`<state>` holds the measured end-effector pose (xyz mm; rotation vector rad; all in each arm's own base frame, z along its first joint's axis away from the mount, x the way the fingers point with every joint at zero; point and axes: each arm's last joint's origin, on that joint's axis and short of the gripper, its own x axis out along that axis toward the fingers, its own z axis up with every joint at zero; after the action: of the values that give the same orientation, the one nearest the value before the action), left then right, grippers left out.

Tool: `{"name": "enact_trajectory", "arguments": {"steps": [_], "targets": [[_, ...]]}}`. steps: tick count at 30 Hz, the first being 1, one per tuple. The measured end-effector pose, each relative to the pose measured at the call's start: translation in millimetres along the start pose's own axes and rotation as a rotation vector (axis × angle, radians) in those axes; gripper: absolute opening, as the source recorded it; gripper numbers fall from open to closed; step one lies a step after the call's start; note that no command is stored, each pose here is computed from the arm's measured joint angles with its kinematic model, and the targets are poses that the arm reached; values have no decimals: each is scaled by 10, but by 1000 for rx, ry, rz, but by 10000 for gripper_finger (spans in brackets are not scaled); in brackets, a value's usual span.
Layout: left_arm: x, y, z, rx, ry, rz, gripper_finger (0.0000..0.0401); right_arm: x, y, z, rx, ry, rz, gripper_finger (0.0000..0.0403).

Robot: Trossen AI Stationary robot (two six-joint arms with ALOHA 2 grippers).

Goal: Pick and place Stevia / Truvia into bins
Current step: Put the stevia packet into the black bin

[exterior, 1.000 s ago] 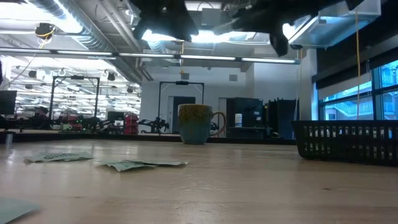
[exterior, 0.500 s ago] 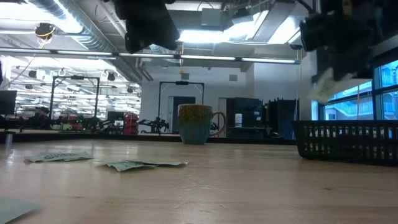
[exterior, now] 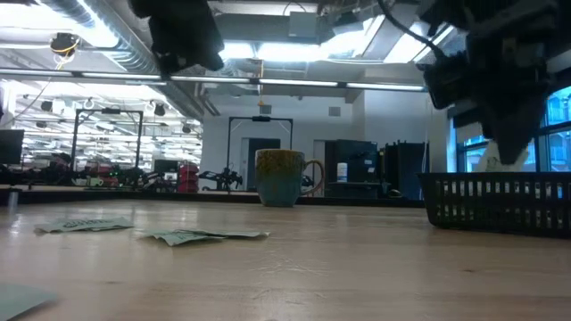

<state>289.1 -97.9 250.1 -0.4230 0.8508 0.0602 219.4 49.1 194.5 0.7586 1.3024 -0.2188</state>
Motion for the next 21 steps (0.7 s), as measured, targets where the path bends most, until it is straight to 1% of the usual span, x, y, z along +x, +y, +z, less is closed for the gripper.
{"name": "enact_trajectory", "arguments": {"steps": [4, 7, 9, 11, 13, 17, 19, 21], "targets": [[27, -42, -59, -3, 24, 4, 83, 75, -7, 16, -25, 20, -26, 3], [52, -59, -117, 14, 59, 22, 84, 85, -12, 20, -60, 14, -40, 14], [60, -36, -198, 36, 100, 88, 84, 85, -18, 20, -65, 5, -56, 30], [89, -20, -235, 55, 111, 143, 84, 83, -42, 14, -61, -4, -93, 51], [84, 16, -308, 97, 165, 204, 84, 79, -72, 0, -49, -3, -136, 74], [142, 28, -394, 166, 245, 231, 83, 63, -146, -47, 15, 40, -214, 115], [201, 12, -419, 199, 265, 220, 82, 58, -165, -51, 42, 48, -229, 127], [278, 27, -455, 220, 296, 238, 79, 57, -167, -47, 46, 46, -229, 133]]}}
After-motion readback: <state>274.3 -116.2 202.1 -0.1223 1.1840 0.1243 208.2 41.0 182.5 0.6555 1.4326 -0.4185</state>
